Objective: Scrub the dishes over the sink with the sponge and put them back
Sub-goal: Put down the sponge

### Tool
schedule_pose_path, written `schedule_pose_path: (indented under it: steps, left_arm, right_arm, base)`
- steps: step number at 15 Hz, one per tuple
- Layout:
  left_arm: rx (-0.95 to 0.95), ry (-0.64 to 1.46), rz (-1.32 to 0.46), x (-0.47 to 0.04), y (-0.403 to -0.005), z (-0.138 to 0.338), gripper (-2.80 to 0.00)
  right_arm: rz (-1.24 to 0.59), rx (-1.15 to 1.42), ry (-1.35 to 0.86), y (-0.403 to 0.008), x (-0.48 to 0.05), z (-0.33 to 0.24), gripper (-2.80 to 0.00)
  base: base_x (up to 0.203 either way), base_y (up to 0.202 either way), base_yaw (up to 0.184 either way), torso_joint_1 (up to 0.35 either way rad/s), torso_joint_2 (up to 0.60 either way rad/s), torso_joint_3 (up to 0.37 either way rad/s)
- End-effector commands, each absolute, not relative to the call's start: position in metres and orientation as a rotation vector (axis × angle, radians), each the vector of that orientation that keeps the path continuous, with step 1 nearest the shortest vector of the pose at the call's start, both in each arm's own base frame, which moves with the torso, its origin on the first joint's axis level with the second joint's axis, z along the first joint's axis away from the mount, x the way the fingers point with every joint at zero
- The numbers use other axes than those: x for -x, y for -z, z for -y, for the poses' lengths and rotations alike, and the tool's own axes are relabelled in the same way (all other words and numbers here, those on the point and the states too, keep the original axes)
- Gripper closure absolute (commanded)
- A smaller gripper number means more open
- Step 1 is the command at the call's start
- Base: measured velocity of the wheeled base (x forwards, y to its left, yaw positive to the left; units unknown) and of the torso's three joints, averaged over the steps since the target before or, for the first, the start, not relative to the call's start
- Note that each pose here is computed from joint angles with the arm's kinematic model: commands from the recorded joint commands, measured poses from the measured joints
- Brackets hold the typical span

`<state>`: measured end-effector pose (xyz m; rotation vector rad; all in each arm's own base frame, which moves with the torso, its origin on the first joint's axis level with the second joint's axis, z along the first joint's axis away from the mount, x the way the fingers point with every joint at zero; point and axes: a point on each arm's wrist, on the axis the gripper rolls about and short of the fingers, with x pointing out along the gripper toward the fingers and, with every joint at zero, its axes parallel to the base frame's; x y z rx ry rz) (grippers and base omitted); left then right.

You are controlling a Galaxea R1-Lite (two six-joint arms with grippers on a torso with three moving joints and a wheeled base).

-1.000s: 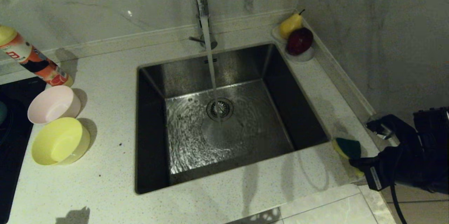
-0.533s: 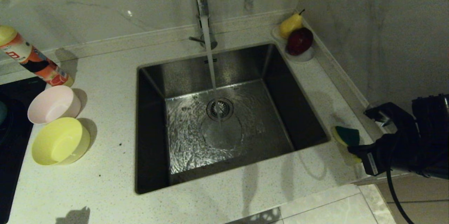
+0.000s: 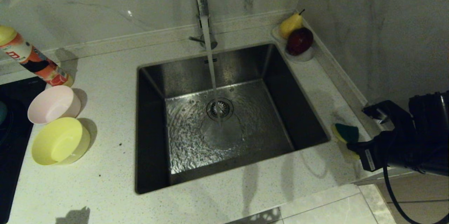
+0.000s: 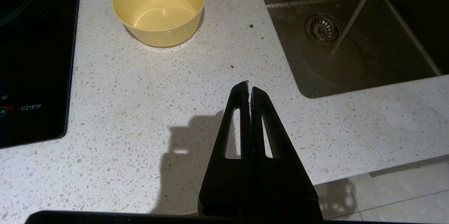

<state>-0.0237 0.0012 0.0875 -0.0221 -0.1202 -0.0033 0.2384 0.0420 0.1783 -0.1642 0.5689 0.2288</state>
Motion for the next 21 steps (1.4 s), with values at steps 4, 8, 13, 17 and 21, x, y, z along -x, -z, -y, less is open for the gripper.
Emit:
schedule_pose_path:
  steps: [4, 8, 13, 17, 21]
  left_arm:
    - [0.022, 0.002, 0.083, 0.0205, -0.0765, -0.0011, 0.00]
    - [0.022, 0.002, 0.083, 0.0205, -0.0765, -0.0011, 0.00]
    - [0.022, 0.004, 0.082, 0.0205, -0.0764, -0.0011, 0.00]
    - [0.022, 0.002, 0.082, 0.0205, -0.0765, -0.0011, 0.00]
    - [0.022, 0.004, 0.081, 0.0205, -0.0764, -0.0011, 0.00]
  right_arm:
    - [-0.563, 0.168, -0.227, -0.1751, -0.2437, -0.0421, 0.00]
    - [-0.554, 0.186, -0.222, -0.1766, -0.2440, -0.0395, -2.80]
    - [-0.544, 0.182, -0.222, -0.1785, -0.2436, -0.0394, -2.80]
    - [-0.532, 0.170, -0.227, -0.1833, -0.2403, -0.0397, -2.80]
    - [-0.556, 0.121, -0.255, -0.1814, -0.2346, -0.0487, -2.80]
  base:
    - [0.000, 0.000, 0.000, 0.000, 0.00, 0.000]
    - [0.000, 0.000, 0.000, 0.000, 0.00, 0.000]
    - [0.000, 0.000, 0.000, 0.000, 0.00, 0.000]
    - [0.000, 0.000, 0.000, 0.000, 0.00, 0.000]
    - [0.000, 0.000, 0.000, 0.000, 0.00, 0.000]
